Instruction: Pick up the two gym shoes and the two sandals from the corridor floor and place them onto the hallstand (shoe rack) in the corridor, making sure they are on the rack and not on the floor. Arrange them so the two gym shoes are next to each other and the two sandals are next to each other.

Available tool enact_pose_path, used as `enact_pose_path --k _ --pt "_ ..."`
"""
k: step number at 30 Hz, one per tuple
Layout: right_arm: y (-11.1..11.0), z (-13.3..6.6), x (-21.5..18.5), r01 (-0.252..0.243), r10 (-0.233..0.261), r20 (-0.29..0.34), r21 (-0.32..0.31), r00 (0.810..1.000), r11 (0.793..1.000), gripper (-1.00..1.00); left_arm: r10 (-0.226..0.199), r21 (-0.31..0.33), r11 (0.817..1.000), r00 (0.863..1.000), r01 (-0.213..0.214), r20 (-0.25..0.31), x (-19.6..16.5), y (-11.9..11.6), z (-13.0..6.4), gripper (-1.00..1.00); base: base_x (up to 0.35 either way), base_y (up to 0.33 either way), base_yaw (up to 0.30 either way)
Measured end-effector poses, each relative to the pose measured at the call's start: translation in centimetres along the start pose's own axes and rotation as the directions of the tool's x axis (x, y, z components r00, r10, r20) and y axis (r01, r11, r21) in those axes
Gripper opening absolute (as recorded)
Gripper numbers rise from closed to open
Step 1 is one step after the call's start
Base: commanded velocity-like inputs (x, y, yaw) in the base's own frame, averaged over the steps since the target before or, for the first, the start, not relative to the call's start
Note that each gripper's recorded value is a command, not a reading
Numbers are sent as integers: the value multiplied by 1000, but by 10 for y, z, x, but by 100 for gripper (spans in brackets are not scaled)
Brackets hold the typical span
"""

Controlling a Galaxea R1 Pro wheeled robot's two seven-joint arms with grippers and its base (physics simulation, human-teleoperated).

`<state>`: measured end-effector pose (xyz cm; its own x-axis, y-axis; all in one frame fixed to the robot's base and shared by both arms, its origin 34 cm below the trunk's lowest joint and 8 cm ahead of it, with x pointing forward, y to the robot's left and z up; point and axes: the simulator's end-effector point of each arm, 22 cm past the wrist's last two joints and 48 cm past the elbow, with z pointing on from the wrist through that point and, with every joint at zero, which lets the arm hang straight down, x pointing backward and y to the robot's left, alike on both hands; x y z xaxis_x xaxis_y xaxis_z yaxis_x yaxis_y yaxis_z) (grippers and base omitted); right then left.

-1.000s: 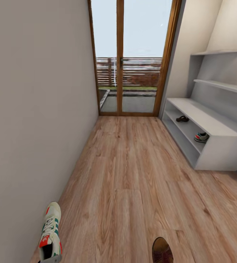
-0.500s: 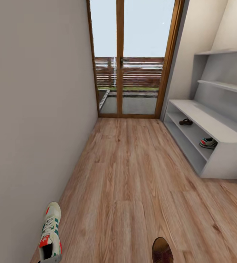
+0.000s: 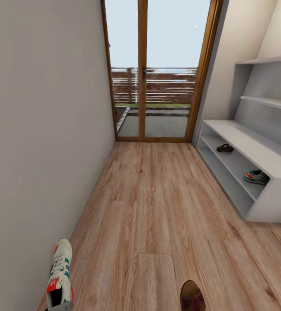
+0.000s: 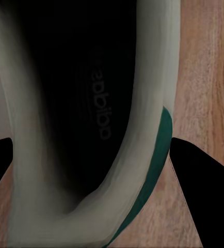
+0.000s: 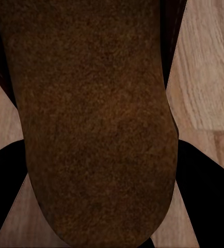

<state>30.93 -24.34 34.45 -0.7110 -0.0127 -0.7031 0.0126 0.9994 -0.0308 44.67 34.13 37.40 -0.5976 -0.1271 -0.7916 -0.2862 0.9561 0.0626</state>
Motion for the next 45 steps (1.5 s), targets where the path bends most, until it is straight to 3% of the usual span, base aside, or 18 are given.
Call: enact_pose_path --k 45 --pt "0 0 0 0 0 1 0 1000 1000 -100 1 0 1000 1000 -1 0 0 0 0 -100 339 0 0"
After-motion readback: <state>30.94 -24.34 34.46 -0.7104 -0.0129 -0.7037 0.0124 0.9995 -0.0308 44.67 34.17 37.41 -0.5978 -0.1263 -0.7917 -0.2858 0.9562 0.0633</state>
